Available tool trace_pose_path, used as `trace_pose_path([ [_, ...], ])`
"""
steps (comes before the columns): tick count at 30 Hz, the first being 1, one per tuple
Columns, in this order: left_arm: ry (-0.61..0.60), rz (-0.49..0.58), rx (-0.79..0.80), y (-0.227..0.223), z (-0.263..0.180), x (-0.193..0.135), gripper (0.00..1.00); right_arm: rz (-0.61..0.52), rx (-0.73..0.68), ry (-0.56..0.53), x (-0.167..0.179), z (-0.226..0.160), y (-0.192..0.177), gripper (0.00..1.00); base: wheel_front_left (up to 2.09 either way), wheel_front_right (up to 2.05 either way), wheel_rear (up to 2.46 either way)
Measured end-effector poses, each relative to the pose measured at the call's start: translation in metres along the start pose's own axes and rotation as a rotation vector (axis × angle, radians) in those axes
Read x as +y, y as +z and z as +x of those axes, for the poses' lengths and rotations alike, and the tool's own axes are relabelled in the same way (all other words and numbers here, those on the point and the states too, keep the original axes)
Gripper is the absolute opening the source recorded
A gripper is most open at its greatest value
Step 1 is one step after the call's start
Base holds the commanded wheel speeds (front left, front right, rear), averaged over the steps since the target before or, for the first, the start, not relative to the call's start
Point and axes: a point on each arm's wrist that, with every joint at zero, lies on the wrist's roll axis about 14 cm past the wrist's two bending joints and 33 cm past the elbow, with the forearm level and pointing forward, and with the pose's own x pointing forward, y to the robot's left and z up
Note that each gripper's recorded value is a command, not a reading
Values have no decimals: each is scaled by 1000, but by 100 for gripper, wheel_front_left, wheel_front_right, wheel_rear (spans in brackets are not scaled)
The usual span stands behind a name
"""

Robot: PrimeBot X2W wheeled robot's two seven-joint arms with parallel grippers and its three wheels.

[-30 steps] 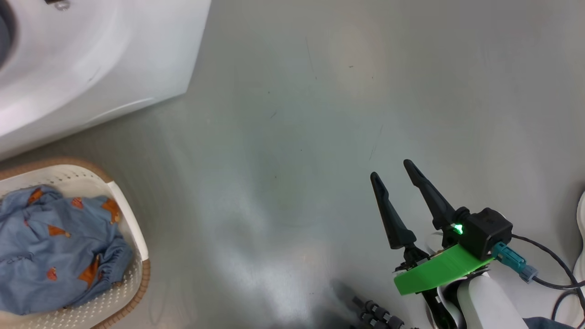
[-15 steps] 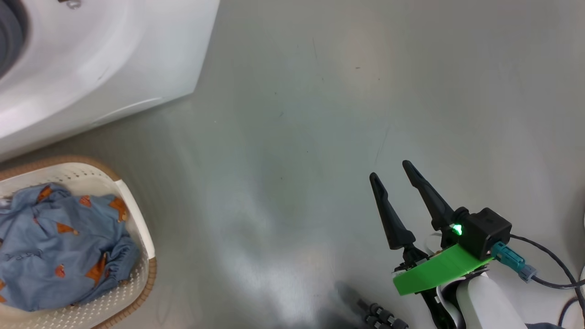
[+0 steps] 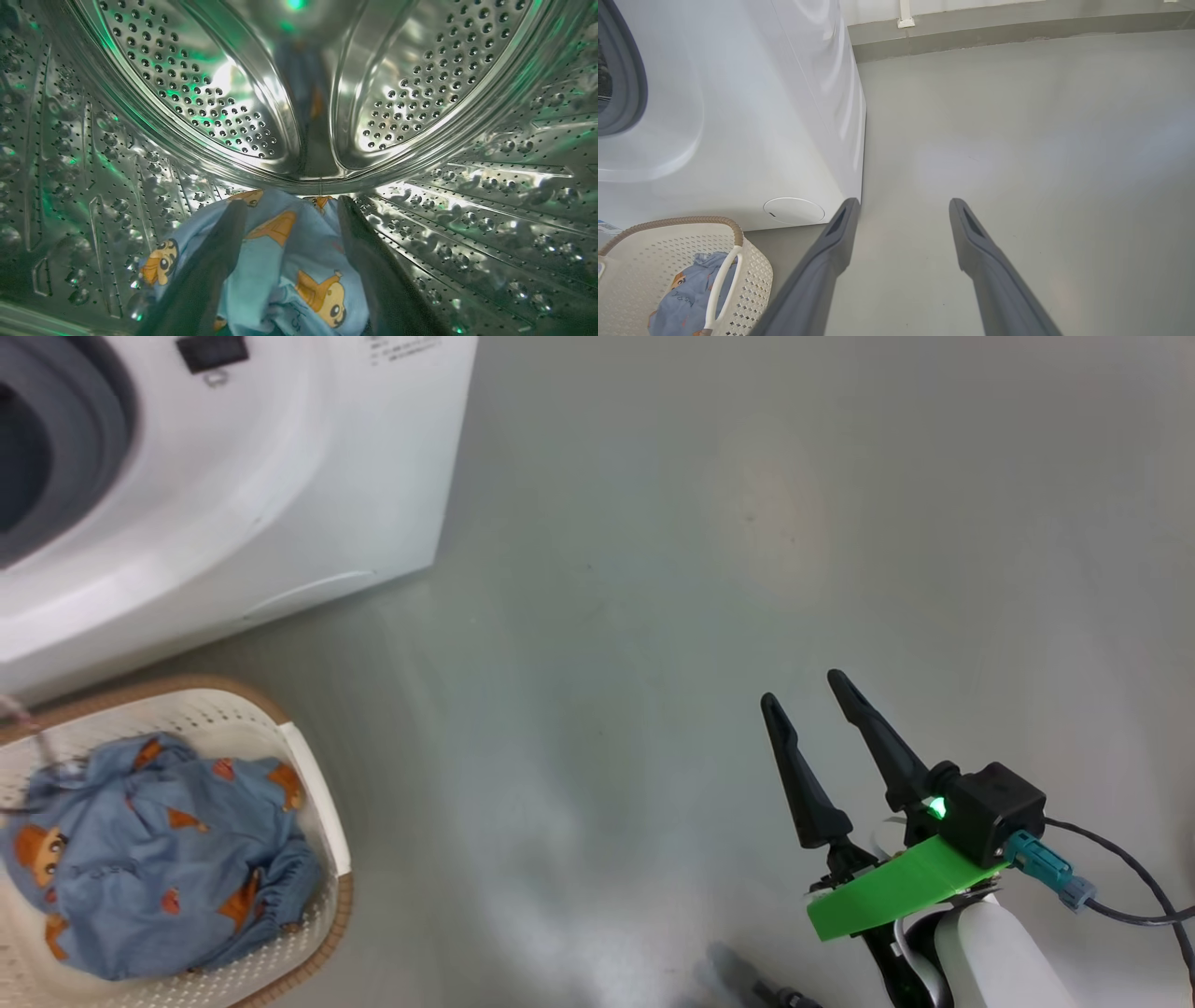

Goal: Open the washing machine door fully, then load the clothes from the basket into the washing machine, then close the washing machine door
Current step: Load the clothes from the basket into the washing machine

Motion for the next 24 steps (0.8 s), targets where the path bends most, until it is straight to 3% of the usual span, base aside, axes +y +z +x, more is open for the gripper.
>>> trace_pose_path([
  [15, 1, -13, 65, -4, -49, -3, 100, 3, -79, 58, 14, -2, 28, 100, 0, 0, 0],
  [24, -1, -44, 26, 5, -86, -1, 100, 18, -121, 87, 23, -7, 41, 100, 0, 0, 0],
])
